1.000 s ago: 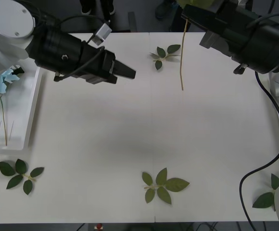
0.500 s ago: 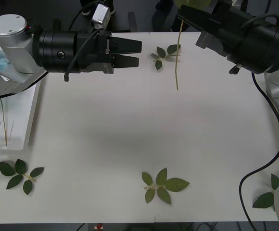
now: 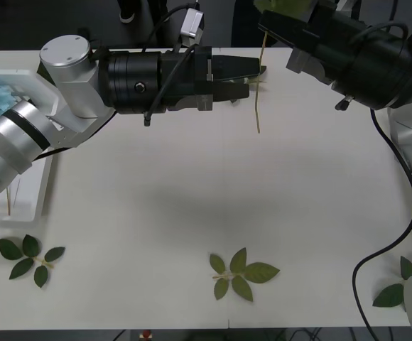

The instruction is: Place the red flowers into the right box and the blue flowers into the left box. If a person shows an open palm, hand one flower to the person first, then continue sorting.

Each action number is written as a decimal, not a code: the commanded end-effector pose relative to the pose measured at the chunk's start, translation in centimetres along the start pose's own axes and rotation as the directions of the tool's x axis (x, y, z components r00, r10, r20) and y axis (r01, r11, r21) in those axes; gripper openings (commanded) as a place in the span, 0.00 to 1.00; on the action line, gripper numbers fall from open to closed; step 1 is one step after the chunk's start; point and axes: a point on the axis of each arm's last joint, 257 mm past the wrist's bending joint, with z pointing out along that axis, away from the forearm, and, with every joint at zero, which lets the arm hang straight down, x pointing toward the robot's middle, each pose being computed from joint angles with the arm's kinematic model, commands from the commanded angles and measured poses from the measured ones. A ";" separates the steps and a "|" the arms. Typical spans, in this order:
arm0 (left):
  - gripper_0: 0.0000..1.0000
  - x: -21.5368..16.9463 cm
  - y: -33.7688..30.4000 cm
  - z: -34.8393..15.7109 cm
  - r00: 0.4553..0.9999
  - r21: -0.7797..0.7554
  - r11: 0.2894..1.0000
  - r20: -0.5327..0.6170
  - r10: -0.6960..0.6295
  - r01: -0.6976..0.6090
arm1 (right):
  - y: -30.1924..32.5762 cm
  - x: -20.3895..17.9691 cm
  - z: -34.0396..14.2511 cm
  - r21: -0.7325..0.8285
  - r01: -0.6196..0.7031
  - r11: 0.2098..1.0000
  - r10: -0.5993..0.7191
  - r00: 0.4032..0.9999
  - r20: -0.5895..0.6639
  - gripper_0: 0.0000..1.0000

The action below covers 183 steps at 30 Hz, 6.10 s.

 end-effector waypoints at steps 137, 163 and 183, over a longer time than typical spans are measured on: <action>0.06 11.4 17.6 -67.5 0.983 -0.993 -0.033 -0.103 -0.154 -0.109 | -4.4 2.3 -11.9 -0.053 0.745 0.665 -0.648 0.541 -0.536 0.65; 1.00 7.8 16.5 -63.8 0.987 -0.989 0.075 -0.131 -0.096 -0.124 | -4.1 2.4 -11.8 -0.056 0.733 0.678 -0.647 0.558 -0.520 0.65; 1.00 -1.6 3.4 -43.6 0.946 -0.747 0.631 -0.318 -0.065 -0.208 | -4.1 2.4 -11.8 -0.057 0.734 0.677 -0.648 0.557 -0.520 0.65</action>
